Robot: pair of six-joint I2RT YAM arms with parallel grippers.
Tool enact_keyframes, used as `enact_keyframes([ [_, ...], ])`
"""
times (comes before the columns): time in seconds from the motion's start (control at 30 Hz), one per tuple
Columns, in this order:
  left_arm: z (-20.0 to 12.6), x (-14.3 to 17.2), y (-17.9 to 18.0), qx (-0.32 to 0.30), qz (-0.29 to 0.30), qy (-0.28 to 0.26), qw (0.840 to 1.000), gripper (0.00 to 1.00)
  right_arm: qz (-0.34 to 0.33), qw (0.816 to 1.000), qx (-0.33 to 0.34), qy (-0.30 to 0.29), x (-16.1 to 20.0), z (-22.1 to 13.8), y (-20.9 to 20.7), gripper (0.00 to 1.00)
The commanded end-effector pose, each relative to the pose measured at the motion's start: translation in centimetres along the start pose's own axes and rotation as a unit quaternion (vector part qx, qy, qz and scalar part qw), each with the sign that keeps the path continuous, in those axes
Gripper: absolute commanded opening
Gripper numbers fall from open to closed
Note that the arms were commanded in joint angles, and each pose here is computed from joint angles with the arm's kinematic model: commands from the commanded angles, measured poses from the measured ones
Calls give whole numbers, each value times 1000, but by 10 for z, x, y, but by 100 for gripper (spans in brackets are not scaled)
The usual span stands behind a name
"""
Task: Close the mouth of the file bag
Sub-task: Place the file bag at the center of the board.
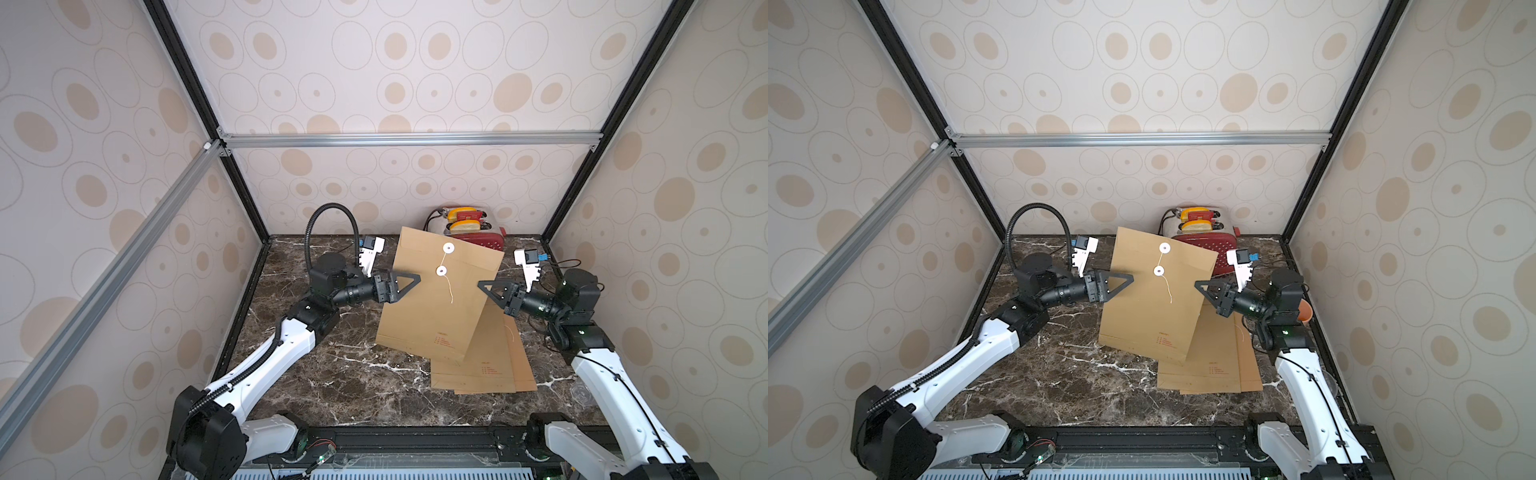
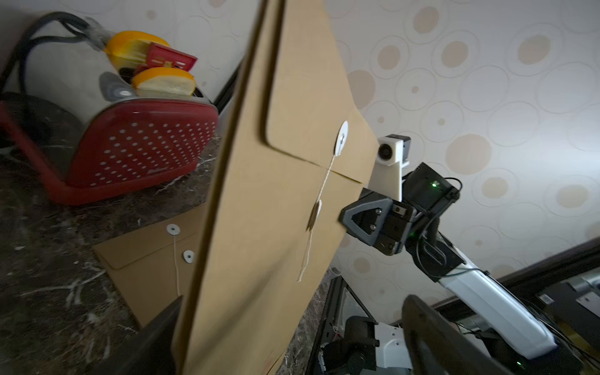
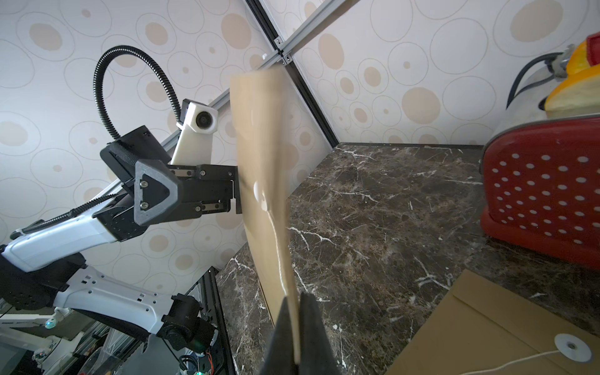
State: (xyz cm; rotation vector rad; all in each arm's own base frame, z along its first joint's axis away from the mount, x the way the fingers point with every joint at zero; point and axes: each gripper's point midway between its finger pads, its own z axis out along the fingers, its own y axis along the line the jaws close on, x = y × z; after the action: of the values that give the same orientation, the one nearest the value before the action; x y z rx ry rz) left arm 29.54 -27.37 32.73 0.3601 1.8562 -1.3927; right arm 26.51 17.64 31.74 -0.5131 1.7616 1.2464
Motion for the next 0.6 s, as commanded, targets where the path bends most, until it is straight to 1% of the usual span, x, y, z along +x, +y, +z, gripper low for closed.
enact_keyframes([
  [0.0, -19, 3, 30, -58, -28, -43, 997, 99, 16, 1000, 10, 5, 8, 2, -7, 0],
  [0.07, -26, 14, 46, -63, -65, -57, 994, 98, 35, 999, 9, 13, 17, 9, -13, 0],
  [0.13, -34, 21, 54, -61, -81, -78, 992, 97, 47, 998, 21, 27, 30, 18, -21, 0],
  [0.2, -42, 27, 58, -68, -88, -85, 990, 96, 57, 997, 33, 48, 47, 28, -30, 0],
  [0.23, -47, 33, 62, -84, -92, -81, 989, 96, 63, 996, 36, 58, 56, 34, -33, 0],
  [0.27, -52, 40, 70, -113, -98, -72, 986, 97, 70, 994, 43, 65, 64, 38, -40, 0],
  [0.33, -67, 53, 84, -173, -101, -61, 978, 98, 84, 992, 38, 89, 83, 50, -45, 0],
  [0.37, -74, 56, 87, -192, -96, -62, 975, 99, 88, 991, 32, 93, 88, 54, -48, 0],
  [0.4, -79, 59, 88, -200, -90, -63, 974, 99, 95, 990, 29, 97, 93, 56, -51, 0],
  [0.47, -87, 66, 91, -214, -87, -60, 971, 99, 104, 988, 44, 106, 103, 59, -63, 0],
  [0.57, -90, 79, 97, -220, -101, -52, 969, 99, 126, 980, 76, 137, 122, 64, -85, 0],
])
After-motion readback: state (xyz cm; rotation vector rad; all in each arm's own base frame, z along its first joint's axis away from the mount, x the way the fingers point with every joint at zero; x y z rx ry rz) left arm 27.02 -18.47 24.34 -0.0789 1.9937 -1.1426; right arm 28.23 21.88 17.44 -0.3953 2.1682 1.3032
